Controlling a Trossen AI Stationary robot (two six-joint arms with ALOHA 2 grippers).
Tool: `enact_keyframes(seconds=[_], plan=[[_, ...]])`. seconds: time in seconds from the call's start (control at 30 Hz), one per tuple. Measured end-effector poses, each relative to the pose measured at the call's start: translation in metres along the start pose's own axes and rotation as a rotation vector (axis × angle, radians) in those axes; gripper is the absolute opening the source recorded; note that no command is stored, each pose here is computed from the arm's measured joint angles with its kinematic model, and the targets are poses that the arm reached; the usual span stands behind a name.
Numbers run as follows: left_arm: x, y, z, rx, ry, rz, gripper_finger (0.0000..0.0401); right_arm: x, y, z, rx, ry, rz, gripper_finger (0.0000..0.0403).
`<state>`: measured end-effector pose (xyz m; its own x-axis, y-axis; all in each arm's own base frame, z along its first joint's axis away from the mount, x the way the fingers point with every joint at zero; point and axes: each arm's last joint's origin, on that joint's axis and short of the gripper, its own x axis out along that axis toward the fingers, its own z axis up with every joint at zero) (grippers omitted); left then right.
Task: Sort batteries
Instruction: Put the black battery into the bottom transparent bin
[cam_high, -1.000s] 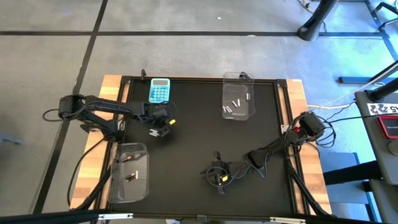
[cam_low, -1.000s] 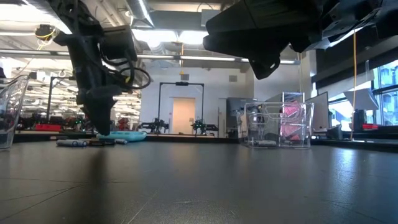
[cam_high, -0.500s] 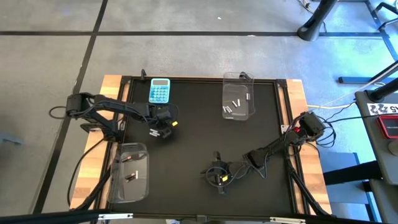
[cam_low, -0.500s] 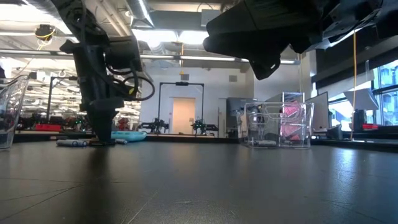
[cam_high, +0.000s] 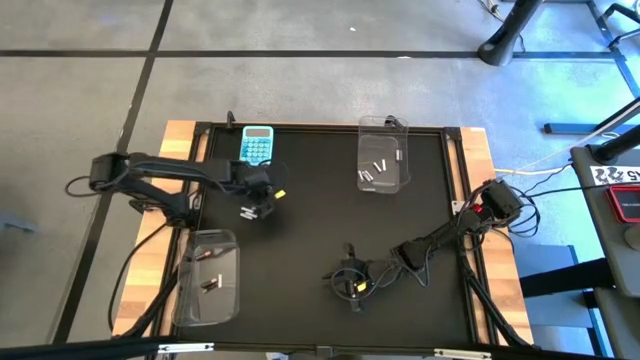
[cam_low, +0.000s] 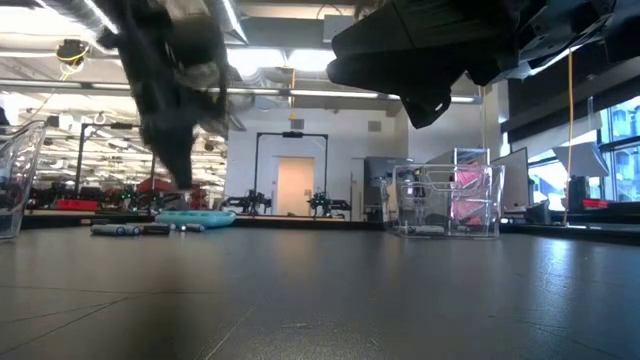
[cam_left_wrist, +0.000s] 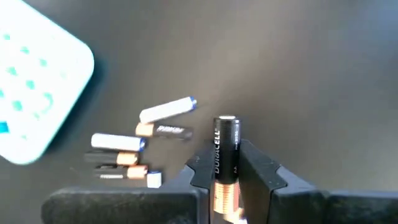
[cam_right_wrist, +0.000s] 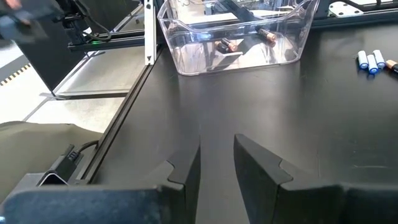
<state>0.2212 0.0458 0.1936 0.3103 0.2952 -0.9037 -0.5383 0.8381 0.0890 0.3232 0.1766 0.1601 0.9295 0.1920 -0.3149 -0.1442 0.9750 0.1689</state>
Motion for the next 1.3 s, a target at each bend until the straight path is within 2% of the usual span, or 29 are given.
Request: enact_keyframes(seconds=[0.13,0.3,0.43,0.53,0.63,0.7,0.77,0.9,1.0,1.3], plan=[[-0.048,-0.019,0.001,0.07,-0.1,-0.106,0.0035,0.0,0.0,0.0,0.0,0.0,0.0,0.0099],[-0.113,-0.062,-0.013,0.219,-0.235,-0.363,0.0035,0.0,-0.001,0.0,0.0,-0.011,-0.037,0.0099],[-0.158,-0.101,-0.034,0.314,-0.283,-0.533,0.0035,0.0,-0.002,0.001,0.0,-0.021,-0.069,0.0099],[-0.183,-0.129,-0.056,0.342,-0.287,-0.605,0.0035,0.0,-0.002,0.001,0.0,-0.021,-0.069,0.0099],[-0.194,-0.155,-0.082,0.329,-0.218,-0.642,0.0035,0.0,-0.002,0.001,0.0,-0.021,-0.069,0.0099],[-0.194,-0.167,-0.101,0.284,-0.139,-0.628,0.0035,0.0,-0.002,0.001,0.0,-0.021,-0.07,0.0099],[-0.187,-0.175,-0.121,0.23,-0.048,-0.568,0.0035,0.0,-0.002,0.001,0.0,-0.021,-0.07,0.0099],[-0.172,-0.178,-0.159,0.128,0.131,-0.355,0.0035,0.0,-0.002,0.001,0.001,-0.024,-0.069,0.0099],[-0.163,-0.17,-0.181,0.075,0.169,-0.205,0.0035,0.0,-0.002,0.001,0.002,-0.024,-0.07,0.0099],[-0.117,-0.151,-0.21,0.008,0.216,-0.065,0.0035,0.0,-0.002,0.001,-0.001,-0.025,-0.071,0.0099]])
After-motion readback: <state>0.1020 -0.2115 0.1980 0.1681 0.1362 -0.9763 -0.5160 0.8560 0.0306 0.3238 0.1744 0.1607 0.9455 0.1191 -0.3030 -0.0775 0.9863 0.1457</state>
